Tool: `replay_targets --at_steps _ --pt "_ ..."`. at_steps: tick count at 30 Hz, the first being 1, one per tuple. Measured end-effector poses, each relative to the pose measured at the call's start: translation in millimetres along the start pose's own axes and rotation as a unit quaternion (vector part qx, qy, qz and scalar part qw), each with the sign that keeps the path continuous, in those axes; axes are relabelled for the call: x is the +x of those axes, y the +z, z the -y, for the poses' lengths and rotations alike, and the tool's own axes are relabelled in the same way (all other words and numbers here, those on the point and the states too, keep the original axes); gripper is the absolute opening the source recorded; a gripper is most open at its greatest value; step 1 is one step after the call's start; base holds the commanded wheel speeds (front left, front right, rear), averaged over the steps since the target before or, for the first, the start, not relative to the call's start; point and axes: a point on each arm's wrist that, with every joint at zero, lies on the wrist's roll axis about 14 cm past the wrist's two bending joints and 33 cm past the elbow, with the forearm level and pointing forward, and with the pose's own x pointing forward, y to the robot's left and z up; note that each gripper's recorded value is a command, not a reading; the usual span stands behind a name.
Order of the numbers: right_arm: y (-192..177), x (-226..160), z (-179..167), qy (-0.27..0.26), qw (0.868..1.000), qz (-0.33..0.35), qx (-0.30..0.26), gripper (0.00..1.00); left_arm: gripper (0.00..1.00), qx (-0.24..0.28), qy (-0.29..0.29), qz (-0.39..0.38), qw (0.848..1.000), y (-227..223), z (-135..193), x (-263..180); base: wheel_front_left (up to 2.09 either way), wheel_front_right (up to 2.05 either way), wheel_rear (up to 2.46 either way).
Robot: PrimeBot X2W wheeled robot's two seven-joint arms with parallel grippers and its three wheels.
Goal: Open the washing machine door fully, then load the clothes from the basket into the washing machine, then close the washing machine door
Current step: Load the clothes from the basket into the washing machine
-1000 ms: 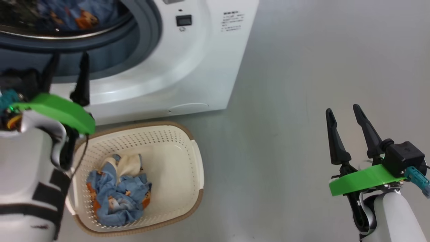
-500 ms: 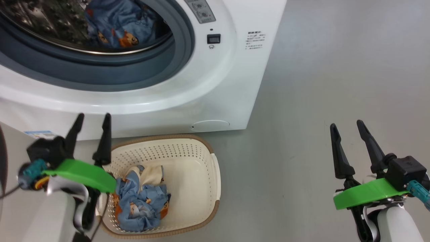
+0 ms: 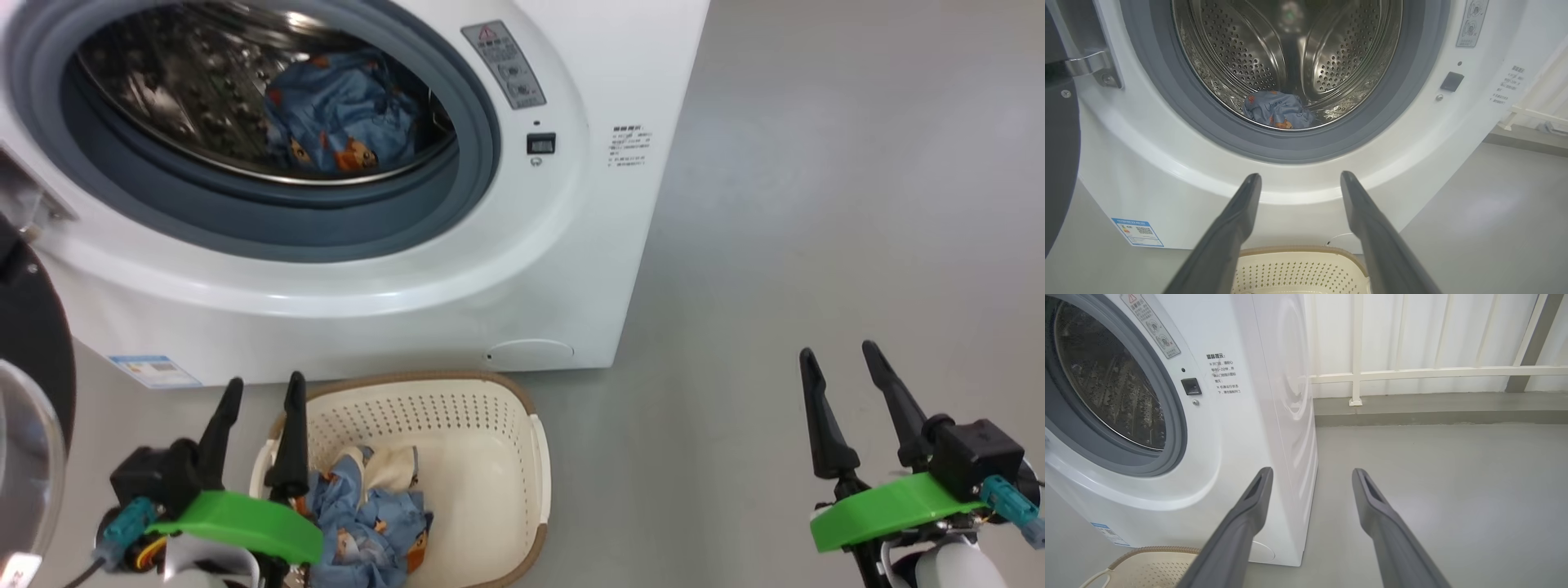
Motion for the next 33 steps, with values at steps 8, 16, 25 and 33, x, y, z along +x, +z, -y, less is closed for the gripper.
replay_targets --at_steps 8,16,25,33 --pt "12 -18 -2 -0.001 1.000 0.012 0.004 1.00 1.00 -0.002 0.011 0.016 1.000 9 0 -28 0.00 0.00 0.00" --pt "17 -40 0 -0.008 1.000 0.016 0.005 1.00 1.00 -0.006 0.013 0.034 0.999 19 3 -49 0.00 0.00 0.00" --pt "28 -48 1 -0.011 0.999 0.031 0.005 1.00 1.00 -0.006 -0.001 0.042 0.999 23 15 -57 0.00 0.00 0.00" --pt "26 -53 1 -0.012 1.000 0.028 0.006 1.00 1.00 -0.005 -0.003 0.049 0.999 28 18 -58 0.00 0.00 0.00"
